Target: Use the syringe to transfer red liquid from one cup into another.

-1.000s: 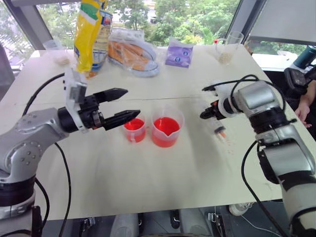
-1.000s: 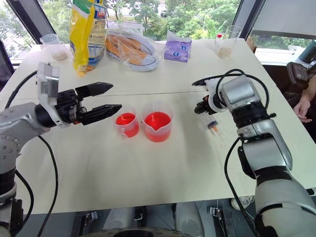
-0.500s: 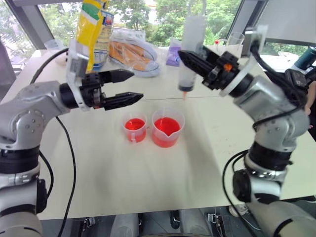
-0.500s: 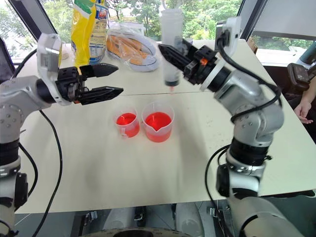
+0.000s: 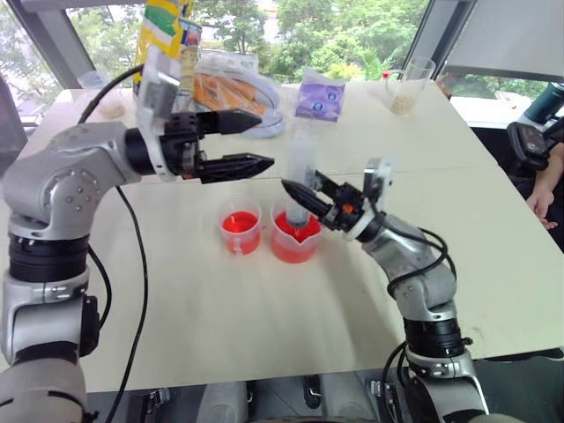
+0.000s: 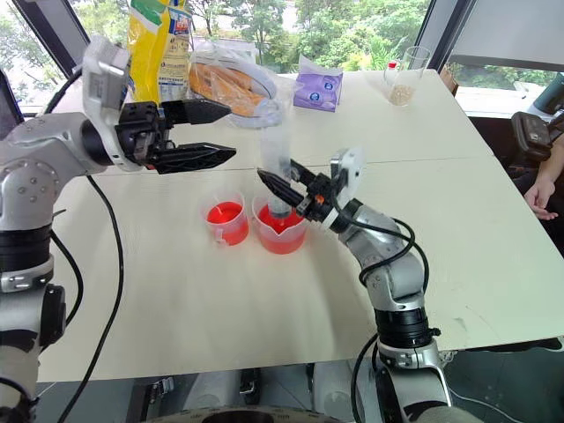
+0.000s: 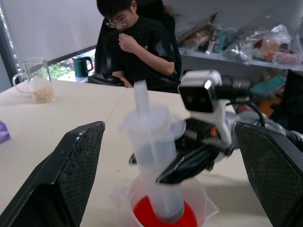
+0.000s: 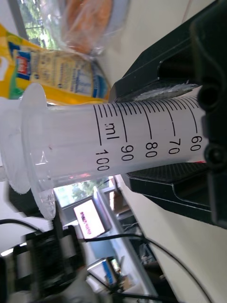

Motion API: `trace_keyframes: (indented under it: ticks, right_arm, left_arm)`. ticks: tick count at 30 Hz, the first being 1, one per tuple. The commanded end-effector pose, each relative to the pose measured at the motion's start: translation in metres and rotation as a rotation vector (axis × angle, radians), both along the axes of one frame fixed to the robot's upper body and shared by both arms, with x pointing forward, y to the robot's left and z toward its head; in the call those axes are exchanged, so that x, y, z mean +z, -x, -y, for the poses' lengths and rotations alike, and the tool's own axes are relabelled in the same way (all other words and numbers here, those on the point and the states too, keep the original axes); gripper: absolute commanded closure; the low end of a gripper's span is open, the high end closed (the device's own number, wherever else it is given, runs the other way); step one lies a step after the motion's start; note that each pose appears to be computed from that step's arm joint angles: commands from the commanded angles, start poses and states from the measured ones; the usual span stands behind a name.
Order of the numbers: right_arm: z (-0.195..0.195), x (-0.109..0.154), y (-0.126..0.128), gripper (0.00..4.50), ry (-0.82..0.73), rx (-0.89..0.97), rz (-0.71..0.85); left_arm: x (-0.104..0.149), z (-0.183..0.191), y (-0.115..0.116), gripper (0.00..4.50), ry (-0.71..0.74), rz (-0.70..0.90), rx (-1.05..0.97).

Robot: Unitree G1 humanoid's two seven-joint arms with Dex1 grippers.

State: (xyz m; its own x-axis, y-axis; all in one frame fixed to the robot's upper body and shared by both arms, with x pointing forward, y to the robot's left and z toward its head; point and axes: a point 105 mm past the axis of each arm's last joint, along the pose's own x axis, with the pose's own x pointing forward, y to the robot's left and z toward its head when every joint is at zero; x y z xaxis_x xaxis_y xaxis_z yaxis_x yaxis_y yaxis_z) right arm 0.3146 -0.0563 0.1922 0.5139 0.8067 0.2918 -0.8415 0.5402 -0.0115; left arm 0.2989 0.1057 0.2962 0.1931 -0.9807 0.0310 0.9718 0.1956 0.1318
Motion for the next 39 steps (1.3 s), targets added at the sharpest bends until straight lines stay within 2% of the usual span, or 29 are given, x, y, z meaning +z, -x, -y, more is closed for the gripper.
trace_keyframes:
  ticks: [1, 8, 19, 28, 31, 38, 39]
  right_arm:
    - [-0.001, 0.000, 0.005, 3.14, 0.039, -0.008, 0.065]
    - [-0.004, -0.010, 0.008, 3.14, 0.119, -0.002, 0.076]
    - [-0.001, -0.007, 0.009, 3.14, 0.153, 0.007, 0.067]
    - [0.000, -0.004, 0.008, 3.14, 0.156, 0.005, 0.068]
    - [0.000, -0.003, 0.007, 3.14, 0.156, 0.006, 0.070]
    - [-0.002, -0.002, 0.008, 3.14, 0.167, 0.016, 0.072]
    - [-0.002, -0.002, 0.008, 3.14, 0.169, 0.017, 0.072]
  left_arm:
    - [0.005, 0.009, 0.005, 0.00, -0.006, 0.030, -0.038]
    - [-0.005, 0.020, -0.002, 0.00, -0.001, 0.015, -0.038]
    - [-0.009, 0.035, -0.005, 0.00, 0.039, -0.014, -0.059]
    - [-0.012, 0.032, -0.007, 0.00, 0.038, -0.045, -0.043]
    - [-0.014, 0.031, -0.008, 0.84, 0.032, -0.055, -0.036]
    - [-0.020, 0.029, -0.012, 4.44, 0.024, -0.062, -0.018]
    - [-0.020, 0.029, -0.012, 4.44, 0.024, -0.061, -0.017]
